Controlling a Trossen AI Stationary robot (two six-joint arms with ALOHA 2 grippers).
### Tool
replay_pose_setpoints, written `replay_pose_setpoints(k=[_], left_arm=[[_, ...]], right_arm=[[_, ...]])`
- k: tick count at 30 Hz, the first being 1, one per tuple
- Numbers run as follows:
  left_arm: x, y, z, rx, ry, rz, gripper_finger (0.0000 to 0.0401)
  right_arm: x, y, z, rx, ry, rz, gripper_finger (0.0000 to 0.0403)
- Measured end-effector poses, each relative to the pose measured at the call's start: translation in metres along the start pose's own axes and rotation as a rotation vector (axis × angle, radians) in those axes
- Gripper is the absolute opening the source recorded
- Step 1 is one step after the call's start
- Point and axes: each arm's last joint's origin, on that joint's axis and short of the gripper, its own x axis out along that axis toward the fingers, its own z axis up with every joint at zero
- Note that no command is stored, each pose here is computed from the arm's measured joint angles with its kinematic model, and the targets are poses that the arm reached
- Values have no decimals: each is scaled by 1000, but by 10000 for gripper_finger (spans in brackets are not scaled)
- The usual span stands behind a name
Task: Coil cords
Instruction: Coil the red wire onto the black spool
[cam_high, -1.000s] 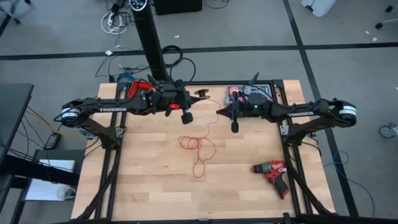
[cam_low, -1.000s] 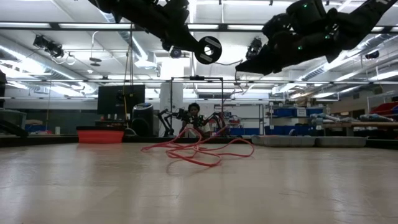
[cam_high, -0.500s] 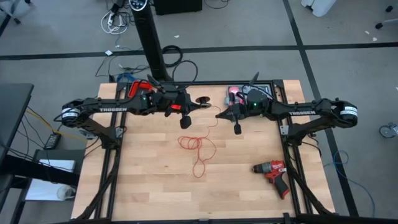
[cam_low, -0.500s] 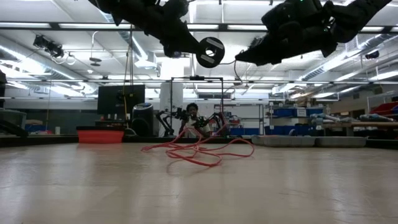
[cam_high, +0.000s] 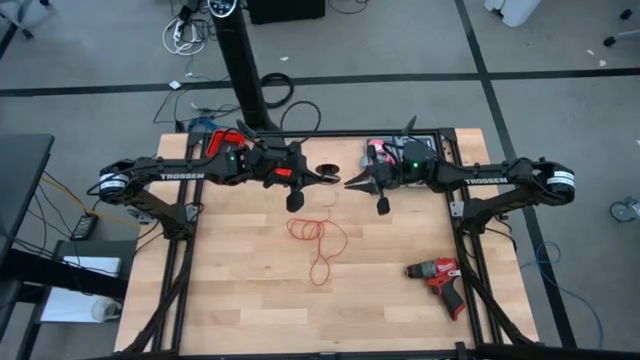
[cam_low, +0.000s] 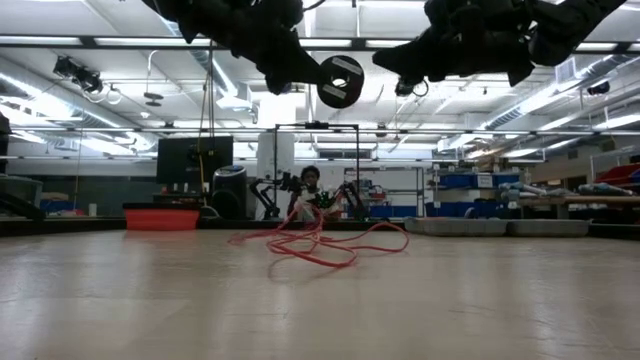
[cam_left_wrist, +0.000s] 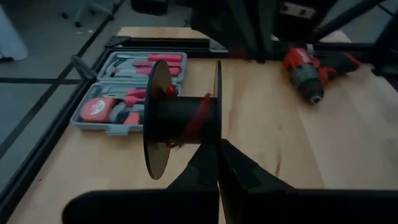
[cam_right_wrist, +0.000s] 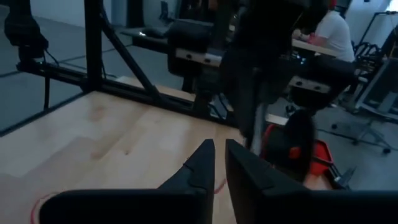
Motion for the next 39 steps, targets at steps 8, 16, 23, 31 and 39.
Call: replay_pose_setpoints(k=[8,16,23,31,39], left_arm=[[0,-1,-4,50,39,-36,0],[0,-1,-4,57,37,-36,0],[0,-3,-4,85,29,-80,0],[-1,-6,-3,191,2,-189,0],[-1,-6,-3,251,-14,-222,0]], right_arm=[[0,1,-1,19,6,19,31],[0,-9,-18,101,127,-96,22],[6,-18,-36,167,173,-127,24],[21,-19,-61,220,185,-80,40],[30,-19,-74,264,170,-30,69]])
